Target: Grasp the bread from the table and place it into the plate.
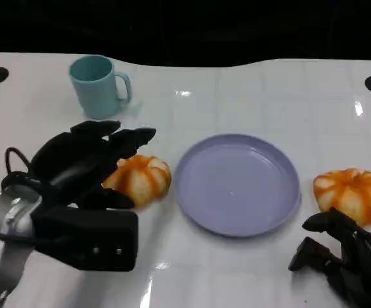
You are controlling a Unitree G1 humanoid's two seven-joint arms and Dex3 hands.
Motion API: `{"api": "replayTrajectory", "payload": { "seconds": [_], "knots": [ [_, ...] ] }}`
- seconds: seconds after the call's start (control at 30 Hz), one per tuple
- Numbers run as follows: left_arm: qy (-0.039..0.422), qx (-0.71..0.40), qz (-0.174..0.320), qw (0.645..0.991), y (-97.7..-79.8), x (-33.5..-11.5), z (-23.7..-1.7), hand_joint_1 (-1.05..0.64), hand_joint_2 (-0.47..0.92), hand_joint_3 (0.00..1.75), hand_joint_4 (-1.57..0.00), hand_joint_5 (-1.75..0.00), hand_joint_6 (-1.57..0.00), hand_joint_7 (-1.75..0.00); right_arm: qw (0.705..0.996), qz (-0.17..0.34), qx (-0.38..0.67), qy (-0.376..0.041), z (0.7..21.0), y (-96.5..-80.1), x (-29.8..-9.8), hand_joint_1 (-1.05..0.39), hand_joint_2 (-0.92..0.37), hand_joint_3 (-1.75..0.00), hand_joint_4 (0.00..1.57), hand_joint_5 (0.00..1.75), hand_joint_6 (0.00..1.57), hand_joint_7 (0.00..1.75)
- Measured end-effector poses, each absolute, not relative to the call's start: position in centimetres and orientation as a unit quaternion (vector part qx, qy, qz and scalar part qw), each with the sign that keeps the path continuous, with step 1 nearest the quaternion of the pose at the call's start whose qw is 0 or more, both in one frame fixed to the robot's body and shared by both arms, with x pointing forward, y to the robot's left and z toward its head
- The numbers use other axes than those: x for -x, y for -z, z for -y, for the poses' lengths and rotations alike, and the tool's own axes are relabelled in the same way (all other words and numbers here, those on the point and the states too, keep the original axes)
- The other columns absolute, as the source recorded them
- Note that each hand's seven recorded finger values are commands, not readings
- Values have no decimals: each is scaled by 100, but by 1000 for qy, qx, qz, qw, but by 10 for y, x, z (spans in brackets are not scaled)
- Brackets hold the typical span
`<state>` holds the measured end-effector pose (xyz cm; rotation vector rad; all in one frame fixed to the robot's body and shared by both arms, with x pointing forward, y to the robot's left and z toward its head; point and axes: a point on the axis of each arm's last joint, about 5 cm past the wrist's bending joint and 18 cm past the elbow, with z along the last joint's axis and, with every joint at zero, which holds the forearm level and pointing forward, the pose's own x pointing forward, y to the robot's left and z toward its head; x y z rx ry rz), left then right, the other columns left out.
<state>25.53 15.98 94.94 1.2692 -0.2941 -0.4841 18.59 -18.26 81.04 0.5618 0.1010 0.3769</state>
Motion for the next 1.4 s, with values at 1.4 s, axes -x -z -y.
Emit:
{"api": "replayTrajectory", "payload": {
  "seconds": [1.4],
  "knots": [
    [276,-636,-53,719,-892,-316,-104,-49,89,1,-22,-11,-29,-4,944,-53,-274,-175,184,-813,-180,-53,-92,-21,67,150,60,120]
  ]
}}
